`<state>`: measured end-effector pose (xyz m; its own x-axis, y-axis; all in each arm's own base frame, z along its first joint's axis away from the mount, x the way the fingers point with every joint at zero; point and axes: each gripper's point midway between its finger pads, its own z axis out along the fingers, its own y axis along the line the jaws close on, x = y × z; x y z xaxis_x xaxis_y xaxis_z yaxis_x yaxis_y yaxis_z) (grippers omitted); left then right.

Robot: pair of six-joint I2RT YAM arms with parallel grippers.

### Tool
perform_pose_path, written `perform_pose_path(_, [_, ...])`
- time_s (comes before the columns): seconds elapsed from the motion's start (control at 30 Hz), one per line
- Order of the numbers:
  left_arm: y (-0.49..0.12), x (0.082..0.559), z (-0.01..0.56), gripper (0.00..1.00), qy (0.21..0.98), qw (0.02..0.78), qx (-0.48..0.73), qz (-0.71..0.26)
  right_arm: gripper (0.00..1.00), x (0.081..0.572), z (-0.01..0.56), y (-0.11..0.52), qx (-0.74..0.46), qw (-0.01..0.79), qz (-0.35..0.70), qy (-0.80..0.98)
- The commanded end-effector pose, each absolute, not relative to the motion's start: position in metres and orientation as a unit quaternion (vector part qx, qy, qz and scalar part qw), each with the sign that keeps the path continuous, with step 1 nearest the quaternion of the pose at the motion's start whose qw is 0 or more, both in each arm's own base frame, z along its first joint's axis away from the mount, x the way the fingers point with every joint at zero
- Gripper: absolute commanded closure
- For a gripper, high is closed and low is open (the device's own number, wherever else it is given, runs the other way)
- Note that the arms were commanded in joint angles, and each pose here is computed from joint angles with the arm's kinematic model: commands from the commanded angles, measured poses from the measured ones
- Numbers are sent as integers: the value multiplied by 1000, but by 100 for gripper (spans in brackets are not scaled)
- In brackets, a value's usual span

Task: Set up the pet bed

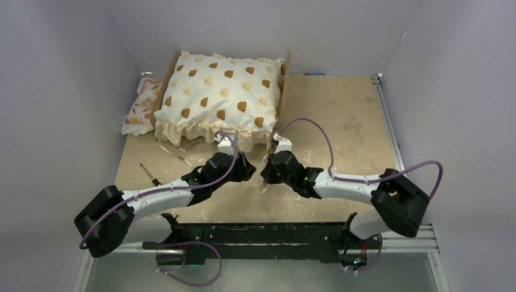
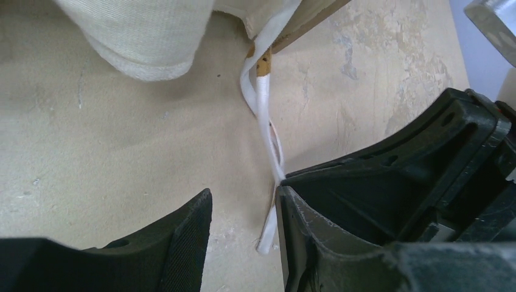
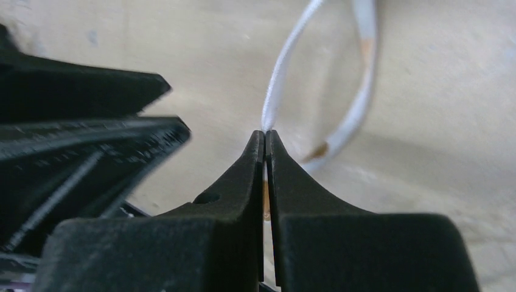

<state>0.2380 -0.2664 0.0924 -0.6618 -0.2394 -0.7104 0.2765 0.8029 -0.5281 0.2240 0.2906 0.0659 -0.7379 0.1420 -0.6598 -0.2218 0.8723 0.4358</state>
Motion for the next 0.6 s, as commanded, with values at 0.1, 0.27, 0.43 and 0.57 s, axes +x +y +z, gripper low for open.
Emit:
perform_pose_path(0.1, [-248, 243, 105, 58, 846, 442, -17, -296, 82, 234, 85, 353, -66, 356, 339, 869])
perform_pose_path(0.27, [-237, 244, 105, 58, 848, 453, -20, -274, 59, 223, 78, 351, -119, 341, 332, 871])
perform_pose_path(0.43, [-234, 247, 106, 58, 849, 459, -16, -263, 51, 221, 68, 301, -102, 362, 249, 892])
perform_pose_path(0.57, [-239, 252, 104, 58, 851, 457, -9, -259, 52, 225, 60, 267, -72, 379, 186, 904])
